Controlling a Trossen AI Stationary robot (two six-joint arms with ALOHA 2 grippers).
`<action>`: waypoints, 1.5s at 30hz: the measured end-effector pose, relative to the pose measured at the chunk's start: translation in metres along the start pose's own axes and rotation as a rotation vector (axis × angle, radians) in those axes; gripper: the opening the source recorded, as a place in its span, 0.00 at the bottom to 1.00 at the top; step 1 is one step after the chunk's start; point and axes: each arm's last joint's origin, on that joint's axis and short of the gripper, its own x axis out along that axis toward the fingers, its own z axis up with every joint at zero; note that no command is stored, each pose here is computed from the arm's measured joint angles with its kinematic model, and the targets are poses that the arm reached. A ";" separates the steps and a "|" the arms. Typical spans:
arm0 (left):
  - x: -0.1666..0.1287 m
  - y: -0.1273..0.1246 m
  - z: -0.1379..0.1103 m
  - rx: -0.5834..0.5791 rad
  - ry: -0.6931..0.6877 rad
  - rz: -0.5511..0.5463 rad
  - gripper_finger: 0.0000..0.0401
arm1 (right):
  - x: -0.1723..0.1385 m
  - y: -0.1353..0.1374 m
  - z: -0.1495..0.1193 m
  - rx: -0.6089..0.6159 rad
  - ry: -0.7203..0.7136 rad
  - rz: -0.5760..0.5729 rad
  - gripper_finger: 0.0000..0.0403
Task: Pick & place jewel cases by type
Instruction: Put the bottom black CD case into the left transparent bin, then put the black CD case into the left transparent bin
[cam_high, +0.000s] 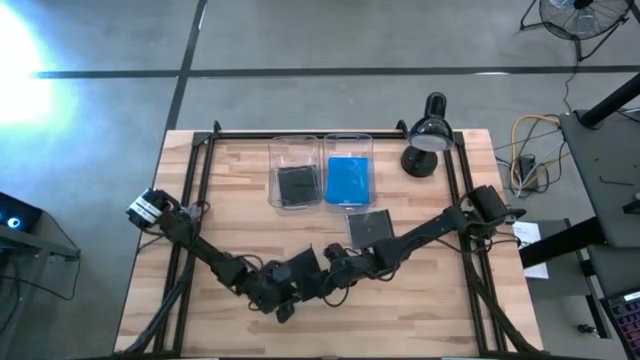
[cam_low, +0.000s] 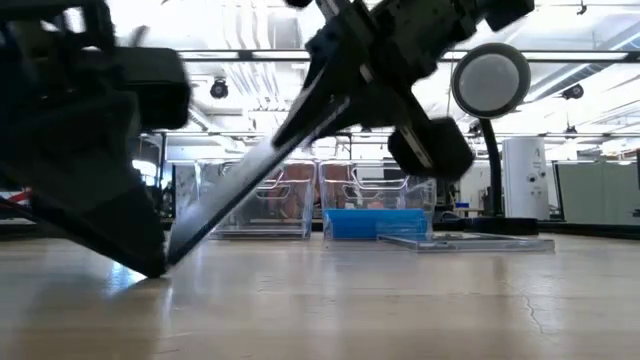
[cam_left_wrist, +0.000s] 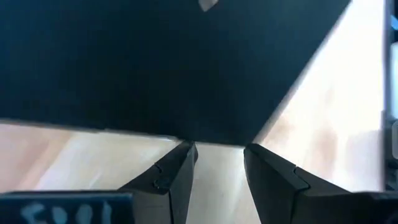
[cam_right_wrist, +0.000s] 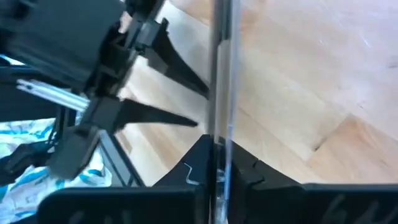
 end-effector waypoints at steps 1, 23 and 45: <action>-0.005 -0.002 -0.005 -0.004 -0.028 0.020 0.32 | -0.004 0.003 0.002 -0.015 -0.006 0.009 0.03; -0.093 0.004 -0.061 -0.454 -0.351 0.185 0.32 | -0.074 -0.018 0.236 0.131 -0.281 0.047 0.18; -0.114 0.002 -0.041 -0.351 -0.407 0.154 0.32 | -0.140 0.044 0.175 -0.264 -0.042 -0.429 0.56</action>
